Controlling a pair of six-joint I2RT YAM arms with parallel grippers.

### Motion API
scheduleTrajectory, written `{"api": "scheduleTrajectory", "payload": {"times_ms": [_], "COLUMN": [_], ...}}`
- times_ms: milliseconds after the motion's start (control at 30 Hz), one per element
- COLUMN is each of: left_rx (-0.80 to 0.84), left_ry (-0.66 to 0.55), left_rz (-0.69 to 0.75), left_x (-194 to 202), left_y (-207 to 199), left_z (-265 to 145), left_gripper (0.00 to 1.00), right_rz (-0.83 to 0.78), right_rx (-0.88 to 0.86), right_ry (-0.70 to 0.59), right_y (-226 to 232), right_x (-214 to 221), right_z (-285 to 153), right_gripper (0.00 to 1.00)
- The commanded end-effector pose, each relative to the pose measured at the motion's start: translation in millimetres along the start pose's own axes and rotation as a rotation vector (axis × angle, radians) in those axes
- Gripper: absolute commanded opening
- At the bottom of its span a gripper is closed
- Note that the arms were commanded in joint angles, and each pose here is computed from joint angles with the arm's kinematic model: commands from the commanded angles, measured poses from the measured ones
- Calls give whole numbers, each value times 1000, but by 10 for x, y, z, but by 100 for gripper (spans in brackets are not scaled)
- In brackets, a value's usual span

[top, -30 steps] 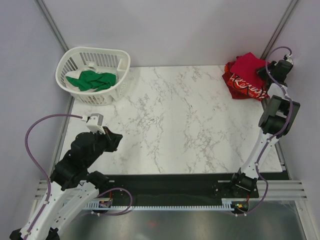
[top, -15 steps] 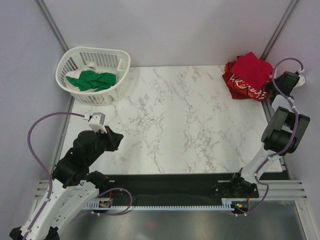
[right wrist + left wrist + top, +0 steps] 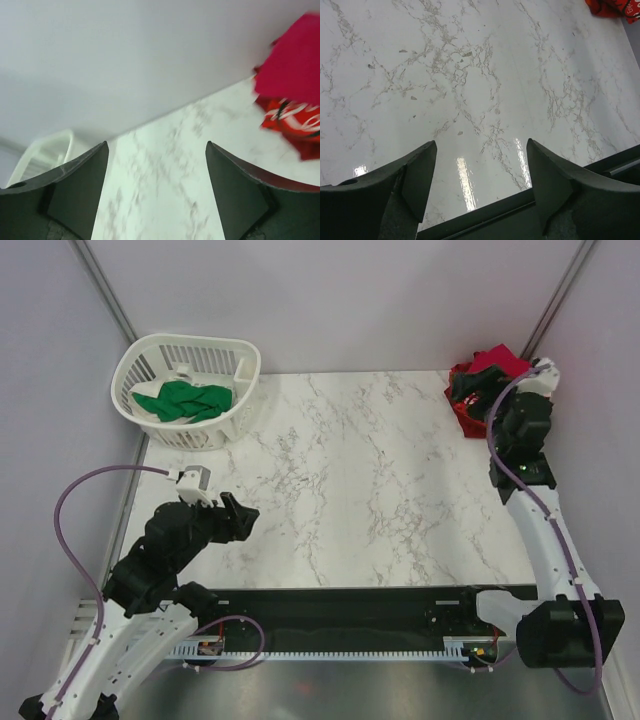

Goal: Fold and stack the t-shirts
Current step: Neatly place the folded tshirt to the corner

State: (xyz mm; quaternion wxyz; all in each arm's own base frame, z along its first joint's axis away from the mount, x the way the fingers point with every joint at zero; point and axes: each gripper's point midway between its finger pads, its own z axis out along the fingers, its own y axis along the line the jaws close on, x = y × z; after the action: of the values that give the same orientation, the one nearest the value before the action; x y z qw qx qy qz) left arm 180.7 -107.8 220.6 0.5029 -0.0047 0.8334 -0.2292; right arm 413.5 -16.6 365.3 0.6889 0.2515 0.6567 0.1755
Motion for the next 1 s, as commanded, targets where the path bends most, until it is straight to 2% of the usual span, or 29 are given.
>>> {"api": "scheduleTrajectory", "payload": {"times_ms": [0,33,133,200,233,267,300,333,400,433,467,533,567,633,667,733,800,900,967], "left_rx": [23,13,-14,-33,-50,-69,-86,-146,-162,-205,-204,-224,-242,-260,-274,-316,-379,-420,-376], "left_ry": [-48,-52,-69,-93,-174,-206,-243,-271,-391,-370,-423,-441,-403,-420,-386,-398,-366,-376,-377], "left_rz": [21,24,53,101,126,144,167,217,251,325,338,364,375,412,429,409,362,173,82], "left_x": [-153,-164,-261,-395,-620,-730,-838,-945,-1288,-1325,-1494,-1680,-1644,-1826,-1775,-1883,-1872,-1815,-1752], "left_y": [-57,-43,-31,-38,-51,-49,-42,29,-41,-4,-66,-109,-80,-82,-32,81,355,694,728], "left_z": [-74,-53,52,157,190,244,291,411,517,703,756,892,1100,1195,1363,1456,1623,1635,1617], "left_gripper": [81,82,82,82,82,85,88,90,97,98,99,100,100,100,100,100,100,100,100], "right_rz": [-30,-37,-108,-131,-134,-127,-133,-134,-141,-154,-166,-205,-219,-237,-239,-233,-217,-225,-236], "right_rx": [-116,-187,-257,-256,-280,-306,-291,-295,-284,-277,-262,-228,-209,-176,-164,-153,-129,-91,-70], "right_ry": [290,353,514,567,595,581,622,635,633,630,628,599,600,572,580,580,591,617,641], "right_y": [149,361,508,414,439,456,331,301,179,137,76,2,-39,-67,-79,-66,-78,-121,-164], "right_x": [981,1203,1689,1888,1986,1946,2098,2141,2142,2133,2101,2009,1979,1878,1875,1849,1876,1938,2001], "right_z": [-292,-426,-869,-1151,-1288,-1410,-1533,-1618,-1768,-1806,-1873,-1876,-1900,-1872,-1883,-1868,-1841,-1787,-1768], "right_gripper": [87,88,90,91,92,93,95,95,97,97,97,98,98,98,98,98,98,98,98]}}
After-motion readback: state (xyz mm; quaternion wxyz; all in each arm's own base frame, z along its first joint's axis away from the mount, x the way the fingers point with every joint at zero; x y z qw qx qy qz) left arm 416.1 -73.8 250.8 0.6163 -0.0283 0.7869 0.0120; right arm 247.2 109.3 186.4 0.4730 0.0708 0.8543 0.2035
